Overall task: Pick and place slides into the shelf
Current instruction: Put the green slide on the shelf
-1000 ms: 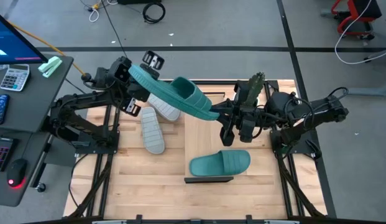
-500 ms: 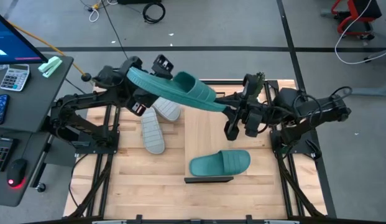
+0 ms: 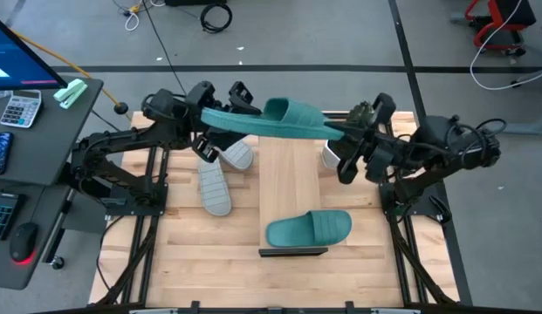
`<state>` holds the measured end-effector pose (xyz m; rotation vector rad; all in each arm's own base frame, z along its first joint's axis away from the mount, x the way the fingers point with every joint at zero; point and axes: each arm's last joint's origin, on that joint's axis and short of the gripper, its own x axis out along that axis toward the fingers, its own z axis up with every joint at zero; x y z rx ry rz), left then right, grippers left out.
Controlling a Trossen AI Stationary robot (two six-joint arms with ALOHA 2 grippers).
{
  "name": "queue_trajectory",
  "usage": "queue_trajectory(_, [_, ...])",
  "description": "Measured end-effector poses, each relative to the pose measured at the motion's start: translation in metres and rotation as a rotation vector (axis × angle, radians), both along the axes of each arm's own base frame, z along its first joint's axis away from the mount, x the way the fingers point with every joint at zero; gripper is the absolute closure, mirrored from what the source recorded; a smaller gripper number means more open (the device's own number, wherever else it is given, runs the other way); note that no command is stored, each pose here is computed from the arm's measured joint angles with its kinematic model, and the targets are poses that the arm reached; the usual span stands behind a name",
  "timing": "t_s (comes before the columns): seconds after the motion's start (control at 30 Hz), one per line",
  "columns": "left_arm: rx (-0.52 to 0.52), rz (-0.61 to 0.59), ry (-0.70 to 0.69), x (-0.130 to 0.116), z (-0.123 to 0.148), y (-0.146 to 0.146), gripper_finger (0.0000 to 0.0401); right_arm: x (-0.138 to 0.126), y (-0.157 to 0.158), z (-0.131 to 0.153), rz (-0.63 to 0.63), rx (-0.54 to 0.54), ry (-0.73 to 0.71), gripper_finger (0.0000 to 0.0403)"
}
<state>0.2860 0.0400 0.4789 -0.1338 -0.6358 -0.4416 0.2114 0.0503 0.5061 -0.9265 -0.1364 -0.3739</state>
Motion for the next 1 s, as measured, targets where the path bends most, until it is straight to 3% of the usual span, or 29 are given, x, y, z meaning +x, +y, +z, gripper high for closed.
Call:
queue_trajectory(0.53, [-0.081,-0.022,0.260,0.012,-0.017,0.002,0.0147,-0.013,-0.002,0.005,-0.107,-0.019,0.006,0.0361])
queue_trajectory(0.77, [-0.094,-0.027,0.287,0.013,-0.020,0.002,0.0109,-0.017,-0.004,0.007,-0.114,-0.022,-0.002,0.0362])
queue_trajectory(1.0, [-0.143,-0.048,0.464,0.020,-0.036,0.003,0.0047,-0.022,-0.007,0.013,-0.143,0.007,-0.049,0.0363])
